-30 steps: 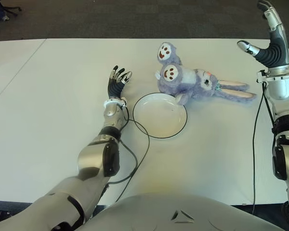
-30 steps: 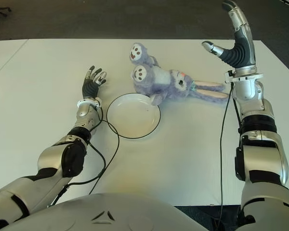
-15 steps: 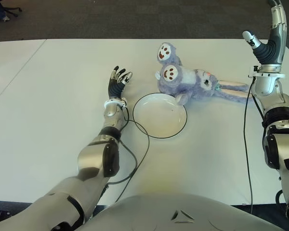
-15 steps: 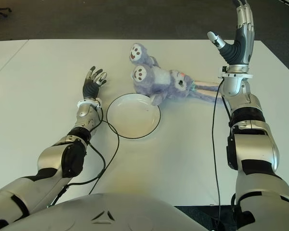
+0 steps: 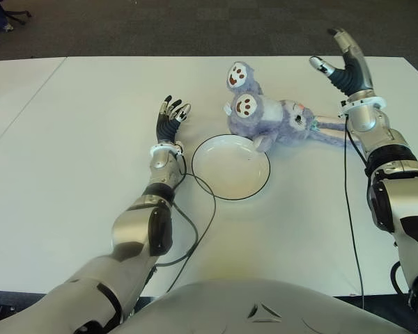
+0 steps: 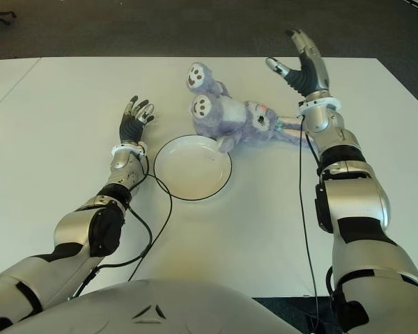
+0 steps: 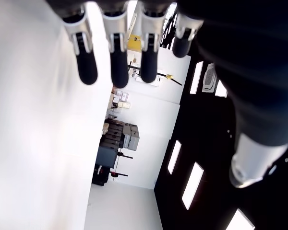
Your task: Put the doll into the plate.
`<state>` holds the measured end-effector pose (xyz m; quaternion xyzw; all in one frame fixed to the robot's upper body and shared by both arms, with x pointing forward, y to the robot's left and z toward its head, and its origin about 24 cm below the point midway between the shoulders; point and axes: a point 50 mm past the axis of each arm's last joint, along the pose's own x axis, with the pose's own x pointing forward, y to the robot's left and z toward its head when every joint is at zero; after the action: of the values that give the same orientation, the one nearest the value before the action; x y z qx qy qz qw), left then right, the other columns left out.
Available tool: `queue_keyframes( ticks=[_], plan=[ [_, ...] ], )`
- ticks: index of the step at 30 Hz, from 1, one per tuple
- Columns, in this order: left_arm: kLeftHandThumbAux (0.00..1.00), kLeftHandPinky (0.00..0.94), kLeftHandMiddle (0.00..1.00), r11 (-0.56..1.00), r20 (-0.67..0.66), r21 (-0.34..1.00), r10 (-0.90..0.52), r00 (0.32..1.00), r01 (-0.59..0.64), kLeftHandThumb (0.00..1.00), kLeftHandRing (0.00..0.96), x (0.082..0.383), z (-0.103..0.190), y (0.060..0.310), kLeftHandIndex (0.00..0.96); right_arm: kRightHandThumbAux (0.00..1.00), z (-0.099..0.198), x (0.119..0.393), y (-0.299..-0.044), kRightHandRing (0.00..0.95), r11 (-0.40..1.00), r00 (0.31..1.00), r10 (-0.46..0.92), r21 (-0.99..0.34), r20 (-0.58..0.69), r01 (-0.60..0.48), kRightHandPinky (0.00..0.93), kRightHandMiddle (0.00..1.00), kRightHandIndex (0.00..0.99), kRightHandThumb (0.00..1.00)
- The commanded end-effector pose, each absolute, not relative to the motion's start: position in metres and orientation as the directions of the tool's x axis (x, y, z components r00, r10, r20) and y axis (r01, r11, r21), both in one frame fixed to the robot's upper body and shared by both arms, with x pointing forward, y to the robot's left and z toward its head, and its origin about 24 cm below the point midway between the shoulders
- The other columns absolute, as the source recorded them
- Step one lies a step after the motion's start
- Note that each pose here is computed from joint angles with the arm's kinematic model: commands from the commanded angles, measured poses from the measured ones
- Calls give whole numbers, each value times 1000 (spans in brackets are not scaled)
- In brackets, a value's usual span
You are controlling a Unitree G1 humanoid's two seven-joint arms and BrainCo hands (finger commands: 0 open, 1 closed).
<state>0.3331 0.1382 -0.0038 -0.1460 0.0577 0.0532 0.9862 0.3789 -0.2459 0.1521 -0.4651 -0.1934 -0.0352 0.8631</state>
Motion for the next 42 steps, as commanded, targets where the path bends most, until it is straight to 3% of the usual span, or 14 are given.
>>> queue_keyframes(
  ticks=[1, 10, 20, 24, 33, 39, 42],
  plan=[
    [652, 212, 178, 927, -547, -268, 77, 833, -261, 0, 199, 258, -92, 137, 58, 248, 147, 395, -226, 0, 452, 973, 171, -890, 155, 62, 0, 0, 0, 283],
    [637, 192, 177, 920, -548, -282, 78, 833, -272, 0, 193, 258, -92, 139, 71, 314, 100, 391, -208, 0, 352, 986, 158, -931, -47, -101, 1, 0, 0, 335],
    [616, 193, 178, 927, -540, -266, 85, 837, -265, 0, 192, 257, -92, 137, 71, 307, 83, 387, -201, 0, 304, 971, 183, -931, -150, -202, 4, 0, 0, 364],
    [612, 191, 187, 923, -546, -267, 92, 832, -277, 0, 196, 257, -92, 136, 76, 303, 74, 384, -199, 0, 292, 959, 190, -921, -210, -259, 103, 0, 0, 359],
    [595, 203, 200, 921, -549, -266, 98, 830, -284, 0, 210, 257, -93, 136, 90, 317, 57, 376, -204, 77, 271, 948, 168, -912, -271, -309, 227, 0, 0, 380],
    [586, 208, 206, 917, -550, -272, 102, 829, -293, 0, 215, 256, -93, 137, 96, 343, 44, 367, -216, 83, 300, 948, 115, -899, -298, -319, 184, 0, 0, 381],
    [572, 200, 205, 915, -548, -273, 104, 830, -295, 0, 216, 255, -93, 138, 93, 372, 36, 361, -221, 96, 315, 952, 93, -898, -292, -307, 207, 0, 0, 357]
  ],
)
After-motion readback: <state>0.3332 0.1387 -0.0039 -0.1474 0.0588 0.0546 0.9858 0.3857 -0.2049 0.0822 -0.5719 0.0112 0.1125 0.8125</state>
